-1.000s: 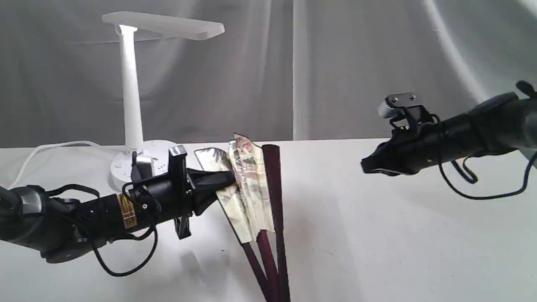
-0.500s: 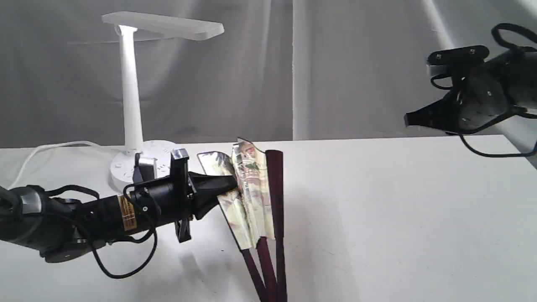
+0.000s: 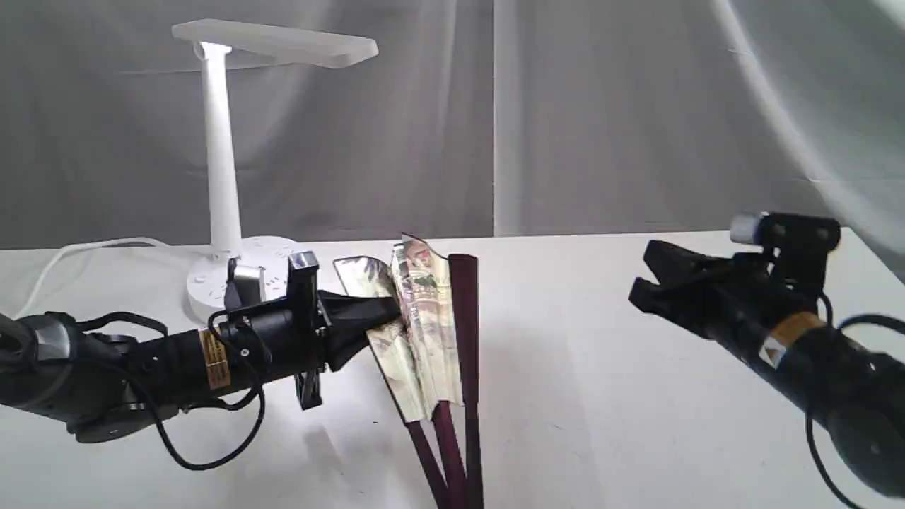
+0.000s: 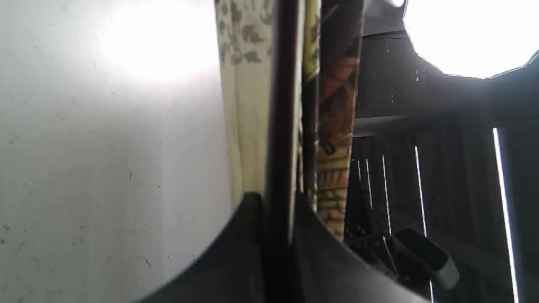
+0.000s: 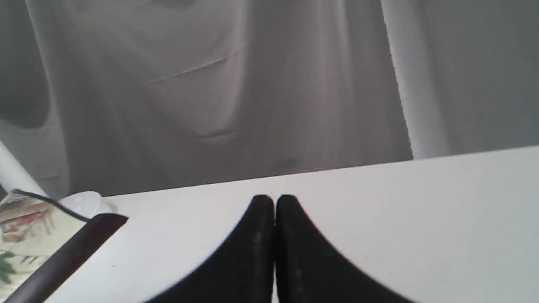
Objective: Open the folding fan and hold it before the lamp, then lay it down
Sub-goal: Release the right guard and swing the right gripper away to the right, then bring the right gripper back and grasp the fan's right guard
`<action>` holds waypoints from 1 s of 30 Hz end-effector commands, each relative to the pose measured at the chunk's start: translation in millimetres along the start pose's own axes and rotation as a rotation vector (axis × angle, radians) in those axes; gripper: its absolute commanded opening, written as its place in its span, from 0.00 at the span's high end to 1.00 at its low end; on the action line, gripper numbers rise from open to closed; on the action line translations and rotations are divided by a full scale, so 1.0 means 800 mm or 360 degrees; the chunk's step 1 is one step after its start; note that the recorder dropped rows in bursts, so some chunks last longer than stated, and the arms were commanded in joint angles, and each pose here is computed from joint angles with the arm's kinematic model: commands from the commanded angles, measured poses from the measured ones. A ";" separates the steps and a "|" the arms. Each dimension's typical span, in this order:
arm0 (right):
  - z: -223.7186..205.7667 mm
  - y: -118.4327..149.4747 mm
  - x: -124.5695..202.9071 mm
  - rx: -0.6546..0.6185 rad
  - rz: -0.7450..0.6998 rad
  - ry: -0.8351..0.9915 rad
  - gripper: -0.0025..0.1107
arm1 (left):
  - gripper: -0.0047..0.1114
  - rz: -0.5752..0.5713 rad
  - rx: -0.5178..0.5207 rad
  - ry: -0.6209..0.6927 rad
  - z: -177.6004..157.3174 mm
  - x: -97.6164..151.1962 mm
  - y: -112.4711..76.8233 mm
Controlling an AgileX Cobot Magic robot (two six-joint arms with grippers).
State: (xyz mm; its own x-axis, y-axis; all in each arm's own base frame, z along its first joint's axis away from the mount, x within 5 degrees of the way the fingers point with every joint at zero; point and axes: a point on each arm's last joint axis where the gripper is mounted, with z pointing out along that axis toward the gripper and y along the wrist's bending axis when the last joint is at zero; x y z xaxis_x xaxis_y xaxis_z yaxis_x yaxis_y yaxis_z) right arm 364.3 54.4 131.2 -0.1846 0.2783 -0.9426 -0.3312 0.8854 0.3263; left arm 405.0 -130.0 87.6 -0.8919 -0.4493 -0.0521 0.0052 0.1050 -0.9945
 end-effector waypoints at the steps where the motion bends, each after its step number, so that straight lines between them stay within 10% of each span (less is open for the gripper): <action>1: -0.027 0.004 0.009 -0.0009 0.0251 -0.0048 0.98 | 0.96 -0.0006 0.0031 0.0028 0.001 0.003 -0.003; 15: 0.031 0.036 0.015 -0.0779 0.1278 0.0837 0.98 | 0.96 0.0031 -0.0052 0.0217 0.000 0.016 0.001; 30: 0.048 0.004 0.040 -0.0808 0.1220 0.1241 0.98 | 0.96 0.0005 -0.0027 0.0237 0.006 0.021 -0.017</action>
State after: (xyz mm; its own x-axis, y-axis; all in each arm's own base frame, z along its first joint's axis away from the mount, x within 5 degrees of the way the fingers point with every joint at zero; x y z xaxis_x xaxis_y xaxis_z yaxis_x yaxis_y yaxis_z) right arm 392.4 74.7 94.8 -0.9434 0.2163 -0.2515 -0.1782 0.3090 0.9342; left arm 392.0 -138.2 90.4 -0.9509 -0.3039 -0.0579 0.0074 0.1649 -0.9863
